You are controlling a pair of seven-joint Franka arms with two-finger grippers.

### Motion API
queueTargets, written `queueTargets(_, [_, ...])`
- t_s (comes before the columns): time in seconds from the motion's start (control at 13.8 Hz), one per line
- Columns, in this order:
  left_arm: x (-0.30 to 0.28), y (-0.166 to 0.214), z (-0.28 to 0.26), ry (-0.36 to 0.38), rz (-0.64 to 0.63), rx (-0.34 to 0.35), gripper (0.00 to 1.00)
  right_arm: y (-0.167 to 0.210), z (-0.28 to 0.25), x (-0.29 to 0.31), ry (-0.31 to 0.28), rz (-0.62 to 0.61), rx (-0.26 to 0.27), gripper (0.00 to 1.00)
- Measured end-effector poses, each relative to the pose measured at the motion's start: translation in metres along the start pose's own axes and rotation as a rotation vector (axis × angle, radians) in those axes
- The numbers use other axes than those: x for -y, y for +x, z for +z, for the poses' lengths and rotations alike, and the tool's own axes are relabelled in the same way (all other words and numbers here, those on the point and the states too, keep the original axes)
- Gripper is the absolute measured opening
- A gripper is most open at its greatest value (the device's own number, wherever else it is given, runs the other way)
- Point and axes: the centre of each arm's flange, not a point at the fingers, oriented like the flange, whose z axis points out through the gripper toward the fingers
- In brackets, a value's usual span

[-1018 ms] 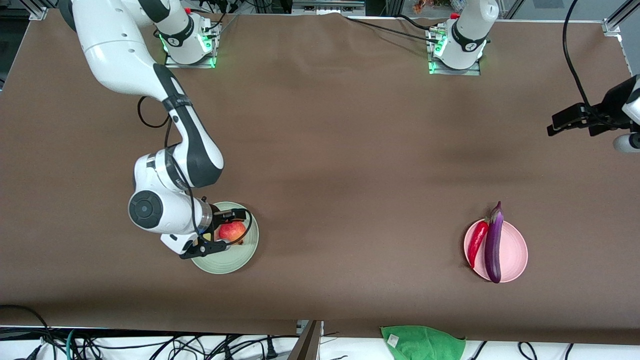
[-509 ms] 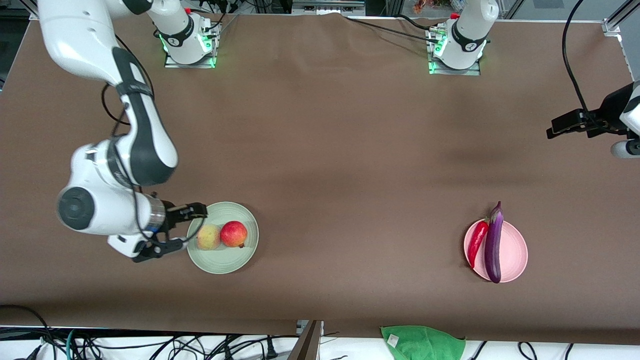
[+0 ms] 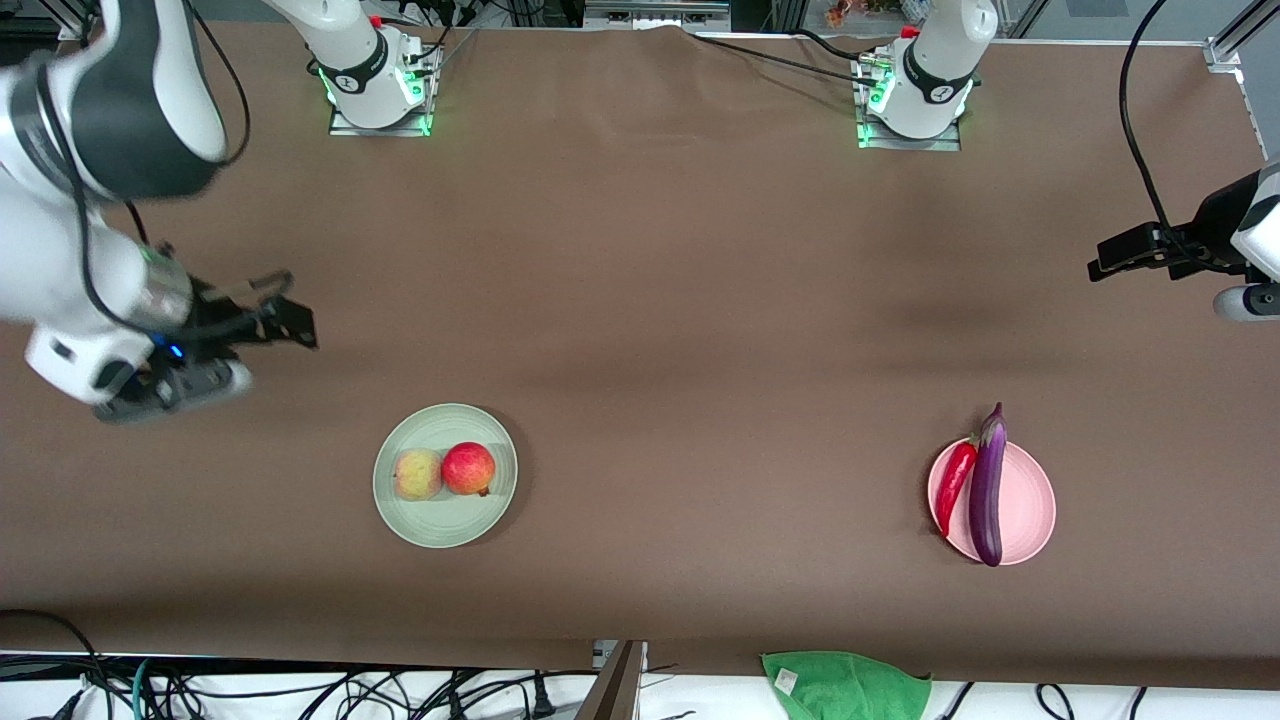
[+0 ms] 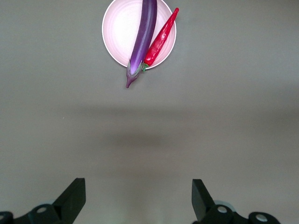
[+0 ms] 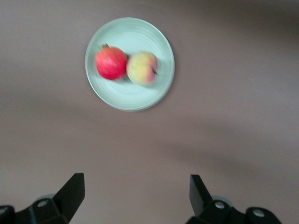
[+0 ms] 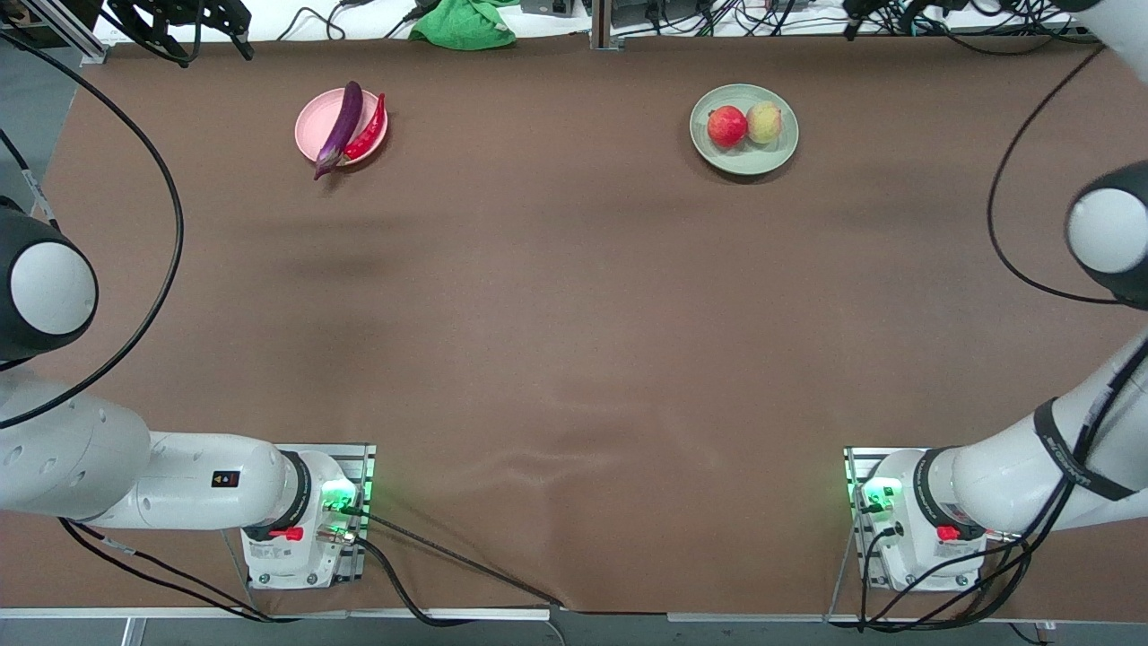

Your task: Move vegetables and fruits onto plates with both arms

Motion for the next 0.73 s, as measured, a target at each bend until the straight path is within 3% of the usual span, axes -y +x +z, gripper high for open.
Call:
queueTargets(0.29, [0.000, 0.000, 0.000, 0.000, 0.000, -0.001, 1.00, -0.051, -0.030, -0.009, -0.022, 0.037, 0.036, 1.00])
queueTargets(0.73, [0.000, 0.000, -0.001, 0.000, 0.000, -0.001, 1.00, -0.055, -0.031, -0.023, -0.024, 0.064, 0.036, 1.00])
